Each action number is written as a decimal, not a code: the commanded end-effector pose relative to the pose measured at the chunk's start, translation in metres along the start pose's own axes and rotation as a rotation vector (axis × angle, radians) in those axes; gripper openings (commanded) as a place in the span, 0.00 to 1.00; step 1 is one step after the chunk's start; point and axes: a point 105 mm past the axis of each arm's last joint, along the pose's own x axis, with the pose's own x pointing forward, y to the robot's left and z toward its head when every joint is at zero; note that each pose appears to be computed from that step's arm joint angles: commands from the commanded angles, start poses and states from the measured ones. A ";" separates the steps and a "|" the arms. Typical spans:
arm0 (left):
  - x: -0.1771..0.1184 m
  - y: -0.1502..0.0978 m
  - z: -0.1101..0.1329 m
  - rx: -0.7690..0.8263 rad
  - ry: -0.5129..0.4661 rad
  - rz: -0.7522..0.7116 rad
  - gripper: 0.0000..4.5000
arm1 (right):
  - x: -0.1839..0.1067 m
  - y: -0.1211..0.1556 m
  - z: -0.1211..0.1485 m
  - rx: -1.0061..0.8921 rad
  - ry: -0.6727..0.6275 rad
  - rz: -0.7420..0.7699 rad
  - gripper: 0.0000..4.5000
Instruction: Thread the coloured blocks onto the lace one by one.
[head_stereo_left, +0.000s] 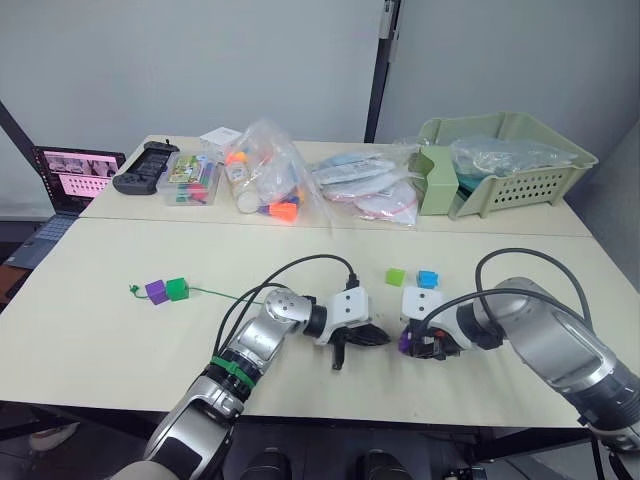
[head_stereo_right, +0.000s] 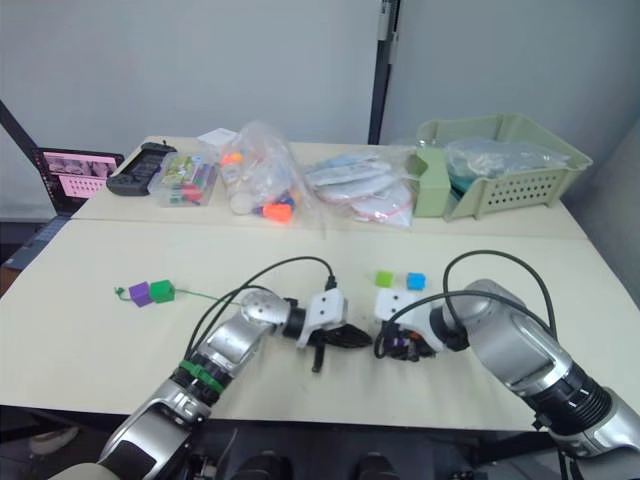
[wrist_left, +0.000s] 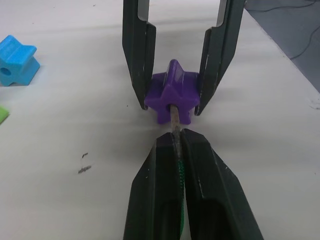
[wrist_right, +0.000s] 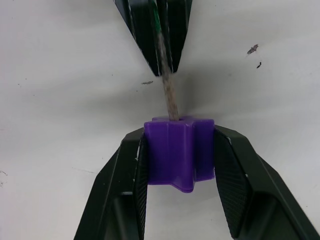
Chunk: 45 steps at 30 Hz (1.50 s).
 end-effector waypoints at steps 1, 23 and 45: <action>0.010 0.001 0.012 0.045 -0.026 -0.014 0.00 | -0.004 0.003 -0.001 -0.002 -0.001 0.003 0.30; 0.016 0.001 0.020 0.027 -0.073 -0.008 0.38 | -0.005 0.005 -0.004 0.011 -0.005 0.002 0.30; -0.010 0.001 0.004 -0.003 -0.013 0.012 1.00 | -0.002 0.004 -0.005 0.014 -0.008 0.001 0.30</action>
